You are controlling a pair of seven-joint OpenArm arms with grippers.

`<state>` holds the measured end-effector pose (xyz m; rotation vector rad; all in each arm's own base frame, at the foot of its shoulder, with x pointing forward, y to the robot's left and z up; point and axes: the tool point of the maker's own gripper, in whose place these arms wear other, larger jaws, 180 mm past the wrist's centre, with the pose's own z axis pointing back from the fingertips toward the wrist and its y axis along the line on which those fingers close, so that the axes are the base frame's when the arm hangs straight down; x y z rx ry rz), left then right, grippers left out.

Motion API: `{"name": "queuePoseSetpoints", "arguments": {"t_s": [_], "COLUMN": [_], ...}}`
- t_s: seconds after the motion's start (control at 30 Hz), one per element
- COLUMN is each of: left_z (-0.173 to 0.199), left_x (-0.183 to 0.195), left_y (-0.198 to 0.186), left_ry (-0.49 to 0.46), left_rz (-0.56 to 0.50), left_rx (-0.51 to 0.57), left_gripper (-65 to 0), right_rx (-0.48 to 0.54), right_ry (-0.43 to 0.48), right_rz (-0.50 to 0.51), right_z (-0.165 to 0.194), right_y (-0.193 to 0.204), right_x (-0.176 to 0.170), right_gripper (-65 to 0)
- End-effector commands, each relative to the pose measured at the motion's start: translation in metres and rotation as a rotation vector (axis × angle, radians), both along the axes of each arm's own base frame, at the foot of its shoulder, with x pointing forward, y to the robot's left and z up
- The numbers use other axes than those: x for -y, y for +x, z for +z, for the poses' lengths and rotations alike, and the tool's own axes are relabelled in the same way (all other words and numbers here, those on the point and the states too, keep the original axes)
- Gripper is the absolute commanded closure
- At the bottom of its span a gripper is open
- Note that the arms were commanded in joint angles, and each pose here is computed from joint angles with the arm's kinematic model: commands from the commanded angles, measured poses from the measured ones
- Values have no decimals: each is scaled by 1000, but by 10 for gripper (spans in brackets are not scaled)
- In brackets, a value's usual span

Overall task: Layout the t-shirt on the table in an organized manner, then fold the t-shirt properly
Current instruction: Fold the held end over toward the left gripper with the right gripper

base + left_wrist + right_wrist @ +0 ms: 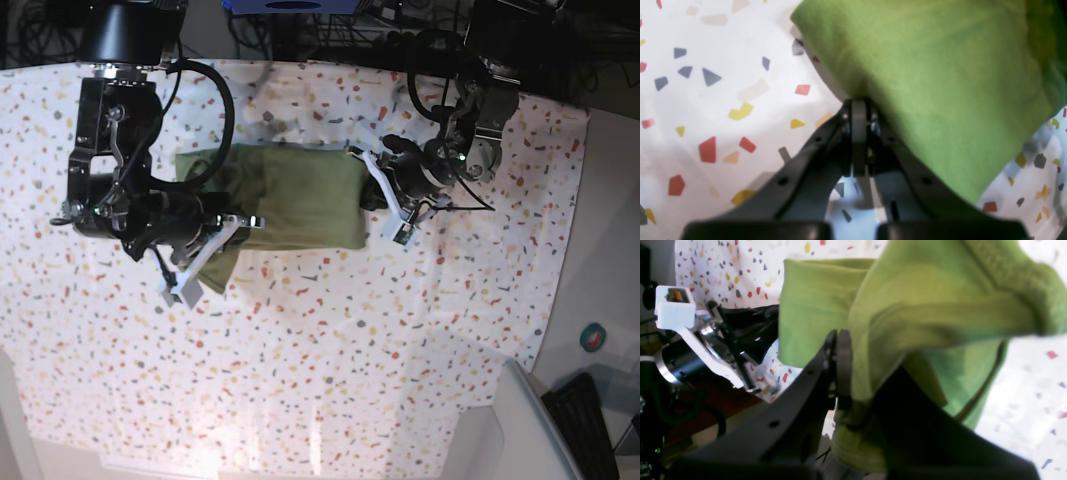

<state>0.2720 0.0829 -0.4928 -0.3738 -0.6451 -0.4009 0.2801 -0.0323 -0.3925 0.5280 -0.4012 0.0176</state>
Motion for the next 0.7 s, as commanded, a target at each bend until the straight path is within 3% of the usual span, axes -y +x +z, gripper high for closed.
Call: {"name": "queuePoseSetpoints", "arguments": {"t_s": [0.0, 0.27, 0.5, 0.67], "left_z": [3, 3, 3, 3], "left_x": [-2, -2, 0, 1], "left_y": [4, 4, 3, 3], "left_ry": [7, 7, 5, 4], "left_rz": [-8, -8, -14, -14], "left_rx": [8, 8, 6, 6], "left_gripper": [0, 0, 0, 0], "right_rx": [52, 109, 116, 113], "right_ry": [31, 54, 78, 89], "right_rz": [9, 86, 53, 83], "right_z": [15, 16, -2, -1], "right_y": [11, 5, 7, 3], "right_x": [-10, -47, -56, -68], "right_gripper": [0, 0, 0, 0]}}
